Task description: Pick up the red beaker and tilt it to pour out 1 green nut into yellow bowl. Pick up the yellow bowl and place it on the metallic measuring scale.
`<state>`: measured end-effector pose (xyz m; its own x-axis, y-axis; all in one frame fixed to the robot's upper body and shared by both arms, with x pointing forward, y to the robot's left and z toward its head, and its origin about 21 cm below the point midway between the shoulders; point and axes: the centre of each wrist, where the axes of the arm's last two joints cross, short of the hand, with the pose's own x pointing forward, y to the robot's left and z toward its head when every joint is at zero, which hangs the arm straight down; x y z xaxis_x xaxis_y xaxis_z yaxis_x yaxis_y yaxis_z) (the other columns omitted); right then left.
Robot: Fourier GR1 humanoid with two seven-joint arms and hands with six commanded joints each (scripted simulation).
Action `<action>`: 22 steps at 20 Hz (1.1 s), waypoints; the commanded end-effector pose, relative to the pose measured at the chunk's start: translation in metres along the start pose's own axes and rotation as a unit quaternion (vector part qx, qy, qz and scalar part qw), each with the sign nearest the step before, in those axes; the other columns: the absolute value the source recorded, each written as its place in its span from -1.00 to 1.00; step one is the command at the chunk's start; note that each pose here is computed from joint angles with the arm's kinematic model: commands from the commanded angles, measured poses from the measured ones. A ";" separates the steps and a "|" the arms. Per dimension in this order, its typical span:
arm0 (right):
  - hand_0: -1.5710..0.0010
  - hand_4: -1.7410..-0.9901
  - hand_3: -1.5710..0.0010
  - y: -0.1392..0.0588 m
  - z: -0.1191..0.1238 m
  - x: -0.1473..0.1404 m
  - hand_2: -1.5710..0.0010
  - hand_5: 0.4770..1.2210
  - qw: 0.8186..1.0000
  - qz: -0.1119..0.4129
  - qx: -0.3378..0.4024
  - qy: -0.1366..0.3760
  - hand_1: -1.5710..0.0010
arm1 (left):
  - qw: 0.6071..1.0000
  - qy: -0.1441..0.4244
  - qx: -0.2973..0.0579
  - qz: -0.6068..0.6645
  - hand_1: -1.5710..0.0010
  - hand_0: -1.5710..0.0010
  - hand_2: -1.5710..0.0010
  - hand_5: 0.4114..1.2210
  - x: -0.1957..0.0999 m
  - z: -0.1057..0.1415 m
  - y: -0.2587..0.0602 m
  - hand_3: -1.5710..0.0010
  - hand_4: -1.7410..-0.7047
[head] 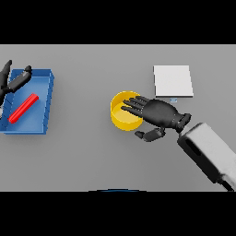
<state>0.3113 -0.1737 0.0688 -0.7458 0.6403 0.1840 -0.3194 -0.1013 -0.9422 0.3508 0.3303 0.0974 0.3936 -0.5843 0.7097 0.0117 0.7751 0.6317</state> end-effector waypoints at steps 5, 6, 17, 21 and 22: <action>1.00 0.38 1.00 0.000 -0.026 0.000 1.00 -0.39 0.996 0.044 0.074 0.004 1.00 | 1.000 -0.002 -0.002 0.005 1.00 1.00 1.00 -0.32 -0.007 0.002 0.002 1.00 0.97; 1.00 0.37 1.00 0.001 -0.031 0.000 1.00 -0.40 0.995 0.052 0.085 0.007 1.00 | 1.000 -0.002 0.000 0.009 1.00 1.00 1.00 -0.32 -0.005 0.003 0.003 1.00 0.96; 1.00 0.16 1.00 0.000 -0.061 0.004 1.00 -0.23 0.985 0.069 0.155 0.021 1.00 | 1.000 -0.012 0.001 0.012 1.00 1.00 1.00 -0.32 -0.006 0.004 0.007 1.00 0.97; 0.63 -0.06 0.78 0.002 -0.064 0.003 0.78 0.07 0.984 0.056 0.165 0.027 0.70 | 1.000 -0.008 0.003 0.011 1.00 1.00 1.00 -0.31 -0.006 0.005 0.010 1.00 0.98; 0.31 -0.15 0.67 0.002 -0.063 0.001 0.60 0.25 0.983 0.062 0.170 0.024 0.40 | 1.000 -0.011 0.001 0.012 1.00 1.00 1.00 -0.31 -0.006 0.006 0.010 1.00 0.98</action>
<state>0.3466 -0.1250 0.0498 -0.7650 0.6421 0.0511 -0.4107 -0.4251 -0.8066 0.3431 0.3406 0.1011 0.3726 -0.5715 0.7312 0.0004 0.7880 0.6157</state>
